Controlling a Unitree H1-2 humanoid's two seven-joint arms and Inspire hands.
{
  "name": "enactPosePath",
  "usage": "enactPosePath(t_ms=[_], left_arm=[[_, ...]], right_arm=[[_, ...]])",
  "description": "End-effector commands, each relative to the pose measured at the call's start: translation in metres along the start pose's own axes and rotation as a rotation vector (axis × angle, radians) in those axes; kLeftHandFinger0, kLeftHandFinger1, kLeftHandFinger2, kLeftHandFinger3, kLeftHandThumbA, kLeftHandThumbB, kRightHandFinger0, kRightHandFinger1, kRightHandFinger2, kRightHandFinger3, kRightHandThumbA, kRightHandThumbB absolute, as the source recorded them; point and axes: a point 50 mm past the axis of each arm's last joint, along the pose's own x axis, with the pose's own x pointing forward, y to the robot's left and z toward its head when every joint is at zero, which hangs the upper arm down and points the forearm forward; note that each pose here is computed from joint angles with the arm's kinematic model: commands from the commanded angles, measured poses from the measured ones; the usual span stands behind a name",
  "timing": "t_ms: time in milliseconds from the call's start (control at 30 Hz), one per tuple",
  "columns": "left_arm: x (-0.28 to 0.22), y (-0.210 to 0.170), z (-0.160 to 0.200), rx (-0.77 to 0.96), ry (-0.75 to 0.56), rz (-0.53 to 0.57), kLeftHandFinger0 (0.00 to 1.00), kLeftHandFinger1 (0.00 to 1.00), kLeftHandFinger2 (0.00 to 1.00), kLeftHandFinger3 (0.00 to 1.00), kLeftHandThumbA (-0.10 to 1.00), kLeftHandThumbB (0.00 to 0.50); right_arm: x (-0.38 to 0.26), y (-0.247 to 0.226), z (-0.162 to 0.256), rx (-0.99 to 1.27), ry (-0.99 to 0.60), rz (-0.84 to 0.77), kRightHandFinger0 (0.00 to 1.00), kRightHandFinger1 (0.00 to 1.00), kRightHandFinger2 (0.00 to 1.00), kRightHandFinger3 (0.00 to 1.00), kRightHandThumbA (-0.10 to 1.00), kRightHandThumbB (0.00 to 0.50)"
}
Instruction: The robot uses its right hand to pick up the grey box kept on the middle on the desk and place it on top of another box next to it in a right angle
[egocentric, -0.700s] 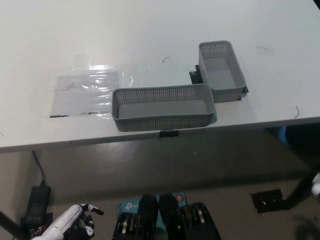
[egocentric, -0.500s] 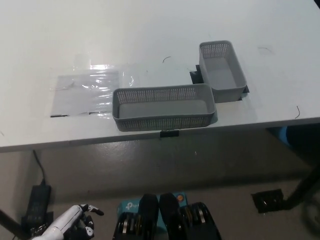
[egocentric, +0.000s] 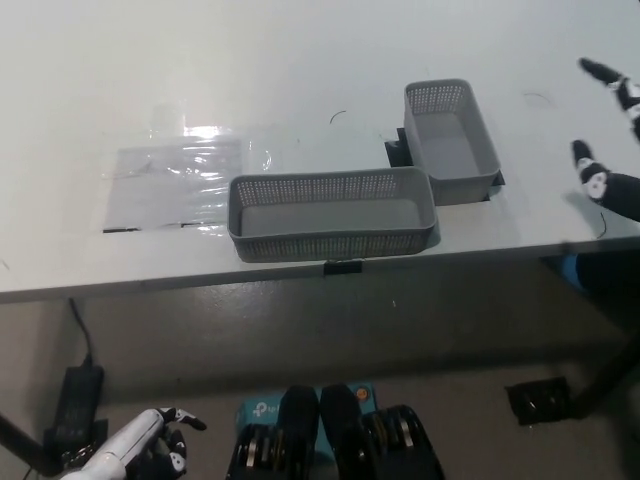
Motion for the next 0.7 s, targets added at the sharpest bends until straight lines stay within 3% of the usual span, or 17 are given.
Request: enactPosePath(t_ms=[0, 133, 267, 333, 467, 667], left_arm=[[-0.003, 0.012, 0.006, 0.034, -0.009, 0.011, 0.19, 0.22, 0.35, 0.68, -0.1, 0.125], [-0.003, 0.012, 0.005, 0.034, -0.011, 0.009, 0.21, 0.25, 0.37, 0.68, -0.1, 0.122], [-0.004, 0.015, 0.005, 0.04, -0.003, 0.014, 0.18, 0.2, 0.34, 0.69, -0.1, 0.131], [-0.005, 0.015, 0.005, 0.039, -0.004, 0.01, 0.16, 0.19, 0.32, 0.68, -0.1, 0.129], [-0.005, 0.015, 0.006, 0.045, 0.001, 0.005, 0.2, 0.24, 0.36, 0.69, -0.1, 0.127], [-0.001, 0.017, 0.008, 0.047, -0.006, 0.016, 0.16, 0.2, 0.31, 0.67, -0.1, 0.139]], right_arm=[[0.022, -0.013, 0.016, -0.104, -0.014, 0.078, 1.0, 1.0, 1.0, 1.0, 0.34, 0.485], [0.045, -0.011, 0.026, -0.099, -0.026, 0.124, 1.0, 1.0, 1.0, 1.0, 0.32, 0.498], [0.067, -0.002, 0.03, -0.099, -0.019, 0.157, 1.0, 1.0, 1.0, 1.0, 0.3, 0.464], [0.084, 0.007, 0.03, -0.117, -0.026, 0.196, 1.0, 1.0, 1.0, 1.0, 0.35, 0.45], [0.103, 0.017, 0.031, -0.159, -0.04, 0.211, 1.0, 1.0, 1.0, 1.0, 0.33, 0.443], [0.138, 0.027, 0.04, -0.191, 0.001, 0.227, 1.0, 1.0, 1.0, 1.0, 0.28, 0.412]])
